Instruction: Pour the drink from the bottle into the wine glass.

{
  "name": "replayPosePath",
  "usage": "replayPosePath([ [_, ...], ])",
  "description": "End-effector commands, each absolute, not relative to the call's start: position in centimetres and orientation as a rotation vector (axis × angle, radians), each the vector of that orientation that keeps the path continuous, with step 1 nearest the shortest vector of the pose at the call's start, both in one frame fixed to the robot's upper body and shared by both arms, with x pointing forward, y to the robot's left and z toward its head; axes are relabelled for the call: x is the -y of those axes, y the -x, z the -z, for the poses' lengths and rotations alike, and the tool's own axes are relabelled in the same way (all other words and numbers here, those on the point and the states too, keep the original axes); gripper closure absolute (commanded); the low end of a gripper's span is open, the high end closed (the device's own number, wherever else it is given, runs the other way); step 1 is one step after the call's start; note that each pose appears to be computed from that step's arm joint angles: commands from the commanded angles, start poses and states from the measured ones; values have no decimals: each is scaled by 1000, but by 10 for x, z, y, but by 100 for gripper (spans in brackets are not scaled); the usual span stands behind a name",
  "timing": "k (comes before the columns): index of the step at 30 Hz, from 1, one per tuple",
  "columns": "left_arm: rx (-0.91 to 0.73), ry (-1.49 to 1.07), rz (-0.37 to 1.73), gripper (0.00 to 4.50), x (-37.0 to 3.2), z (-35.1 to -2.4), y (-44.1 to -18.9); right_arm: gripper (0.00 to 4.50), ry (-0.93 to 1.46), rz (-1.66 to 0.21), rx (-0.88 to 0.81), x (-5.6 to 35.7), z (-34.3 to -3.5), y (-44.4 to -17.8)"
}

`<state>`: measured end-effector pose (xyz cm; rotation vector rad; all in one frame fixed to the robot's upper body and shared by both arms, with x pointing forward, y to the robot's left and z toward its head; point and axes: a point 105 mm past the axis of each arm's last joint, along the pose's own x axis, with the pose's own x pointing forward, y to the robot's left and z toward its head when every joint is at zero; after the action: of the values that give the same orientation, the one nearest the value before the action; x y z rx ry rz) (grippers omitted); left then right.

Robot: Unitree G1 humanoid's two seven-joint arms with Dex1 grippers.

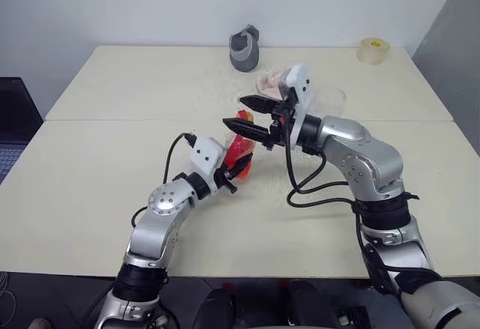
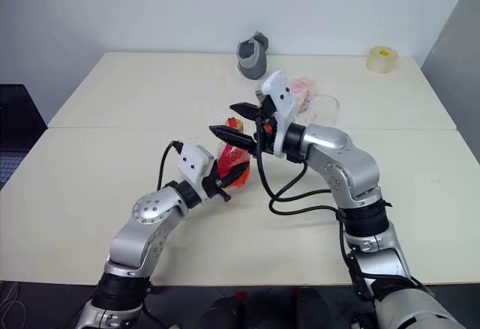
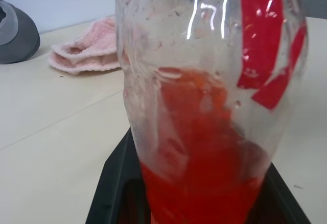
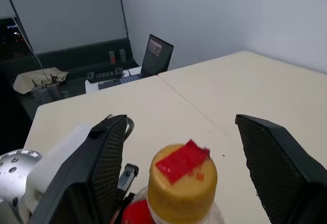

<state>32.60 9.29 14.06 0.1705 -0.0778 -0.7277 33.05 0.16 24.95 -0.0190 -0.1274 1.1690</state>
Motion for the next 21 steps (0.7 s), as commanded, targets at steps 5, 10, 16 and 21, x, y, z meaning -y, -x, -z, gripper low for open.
replayPosePath([
  [5,155,-179,741,324,-88,-158,-324,86,30,-1102,167,5,-255,-340],
  [10,155,-178,741,324,-89,-157,-321,86,66,-1056,130,26,-242,-345],
  [16,156,-175,739,324,-91,-156,-319,86,62,-1035,81,52,-235,-339],
  [21,156,-175,743,324,-91,-155,-317,86,38,-1070,63,56,-236,-328],
])
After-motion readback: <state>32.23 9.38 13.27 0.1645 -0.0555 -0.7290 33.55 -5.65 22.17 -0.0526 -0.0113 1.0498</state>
